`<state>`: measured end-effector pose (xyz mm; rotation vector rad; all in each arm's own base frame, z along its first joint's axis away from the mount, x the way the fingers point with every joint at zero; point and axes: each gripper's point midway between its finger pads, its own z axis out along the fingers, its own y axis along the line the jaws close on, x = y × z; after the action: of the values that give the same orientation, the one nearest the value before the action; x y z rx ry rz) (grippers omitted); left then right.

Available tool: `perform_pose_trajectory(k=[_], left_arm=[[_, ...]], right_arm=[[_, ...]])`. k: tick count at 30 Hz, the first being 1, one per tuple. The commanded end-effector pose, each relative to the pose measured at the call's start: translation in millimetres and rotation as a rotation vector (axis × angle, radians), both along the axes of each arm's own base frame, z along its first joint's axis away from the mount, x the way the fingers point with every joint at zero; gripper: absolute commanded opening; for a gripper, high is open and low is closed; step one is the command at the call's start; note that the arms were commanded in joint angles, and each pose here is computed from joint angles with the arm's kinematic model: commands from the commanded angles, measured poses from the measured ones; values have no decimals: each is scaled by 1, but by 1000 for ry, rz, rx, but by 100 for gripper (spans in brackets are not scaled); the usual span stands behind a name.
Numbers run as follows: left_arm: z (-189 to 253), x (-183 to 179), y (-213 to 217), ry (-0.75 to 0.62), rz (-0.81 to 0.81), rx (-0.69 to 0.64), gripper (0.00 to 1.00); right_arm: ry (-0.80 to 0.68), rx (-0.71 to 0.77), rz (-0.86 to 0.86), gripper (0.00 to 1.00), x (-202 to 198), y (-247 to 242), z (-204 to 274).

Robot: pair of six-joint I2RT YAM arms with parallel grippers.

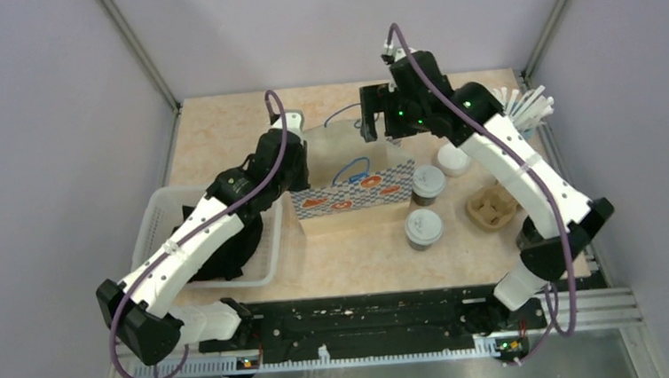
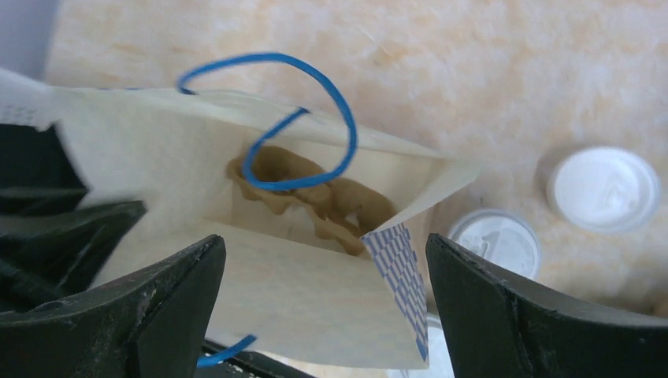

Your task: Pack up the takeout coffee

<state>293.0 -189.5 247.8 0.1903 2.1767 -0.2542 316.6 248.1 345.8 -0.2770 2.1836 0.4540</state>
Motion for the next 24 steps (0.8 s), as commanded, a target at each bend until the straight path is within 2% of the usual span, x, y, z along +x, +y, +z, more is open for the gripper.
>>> perform_pose_trajectory(k=[1,3,6,10,13,15,18,21,24], left_arm=[[7,3,6,50,77,10,30],[3,4,8,81,106,30,30],[-4,5,9,115,134,52,30],[-9,9,11,128,149,87,30],[-2,16,12,117,163,114,21],[6,23,12,91,172,121,17],[19,32,11,46,175,122,8],[39,40,12,3,185,132,0],[69,43,16,-41,212,116,0]], right_arm=[[215,-191,-204,94,-11,-34,-49],[237,-218,-272,91,-10,-40,-56],[233,-245,-279,88,-5,-36,-66],[185,-302,-285,74,10,-30,-72],[149,-359,-293,62,13,-27,-58],[134,-367,-277,45,11,-21,-52],[129,-341,-265,12,11,-16,-51],[84,-315,-257,2,17,-14,-35],[9,-265,-227,0,22,-9,-3]])
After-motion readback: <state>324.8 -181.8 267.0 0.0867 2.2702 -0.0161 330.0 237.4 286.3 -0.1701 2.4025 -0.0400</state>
